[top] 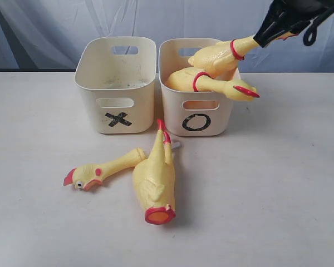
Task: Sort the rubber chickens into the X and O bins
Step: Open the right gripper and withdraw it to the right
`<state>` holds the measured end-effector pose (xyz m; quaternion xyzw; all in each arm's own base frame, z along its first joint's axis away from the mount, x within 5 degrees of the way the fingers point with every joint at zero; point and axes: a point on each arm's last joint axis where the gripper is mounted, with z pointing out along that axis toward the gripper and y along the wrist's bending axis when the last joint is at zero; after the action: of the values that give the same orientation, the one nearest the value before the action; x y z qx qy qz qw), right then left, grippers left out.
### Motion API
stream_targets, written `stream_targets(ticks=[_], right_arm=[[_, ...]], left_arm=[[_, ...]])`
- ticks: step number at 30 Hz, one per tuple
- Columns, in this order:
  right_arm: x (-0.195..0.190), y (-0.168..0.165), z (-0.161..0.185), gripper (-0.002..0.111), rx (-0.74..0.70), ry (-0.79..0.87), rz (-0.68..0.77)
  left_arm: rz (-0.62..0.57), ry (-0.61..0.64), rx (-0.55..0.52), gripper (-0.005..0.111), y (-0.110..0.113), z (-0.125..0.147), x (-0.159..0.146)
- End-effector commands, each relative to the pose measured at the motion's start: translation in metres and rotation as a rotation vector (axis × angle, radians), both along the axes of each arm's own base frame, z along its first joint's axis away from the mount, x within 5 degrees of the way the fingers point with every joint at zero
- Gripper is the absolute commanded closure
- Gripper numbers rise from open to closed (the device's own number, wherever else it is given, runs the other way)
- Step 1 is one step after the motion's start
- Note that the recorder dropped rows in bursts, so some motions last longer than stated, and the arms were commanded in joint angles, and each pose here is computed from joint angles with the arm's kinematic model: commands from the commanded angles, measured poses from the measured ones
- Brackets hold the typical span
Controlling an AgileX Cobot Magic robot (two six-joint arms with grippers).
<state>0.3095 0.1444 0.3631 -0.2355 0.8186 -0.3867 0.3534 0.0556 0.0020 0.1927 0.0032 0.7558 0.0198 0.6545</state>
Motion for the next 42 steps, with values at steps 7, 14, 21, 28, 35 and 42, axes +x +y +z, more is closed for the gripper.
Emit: stream_targets(ticks=[7,14,21,28,35,42], right_arm=[[-0.029,-0.007,0.014,0.109,0.267,0.088,-0.015],[-0.042,-0.008,0.02,0.109,0.379,0.135,0.0],[-0.065,-0.024,0.007,0.109,0.366,0.177,-0.01],[-0.103,-0.031,-0.027,0.109,0.586,0.242,0.11],[-0.135,-0.034,-0.05,0.109,0.816,0.24,0.22],[-0.154,-0.048,-0.075,0.109,0.775,0.284,0.237]], left_arm=[[-0.001,-0.007,-0.004,0.107,0.0,0.0,0.0],[-0.001,-0.007,-0.004,0.107,0.0,0.0,0.0],[-0.001,-0.007,-0.004,0.107,0.0,0.0,0.0],[-0.001,-0.007,-0.004,0.107,0.0,0.0,0.0],[-0.001,-0.007,-0.004,0.107,0.0,0.0,0.0],[-0.001,-0.007,-0.004,0.107,0.0,0.0,0.0]])
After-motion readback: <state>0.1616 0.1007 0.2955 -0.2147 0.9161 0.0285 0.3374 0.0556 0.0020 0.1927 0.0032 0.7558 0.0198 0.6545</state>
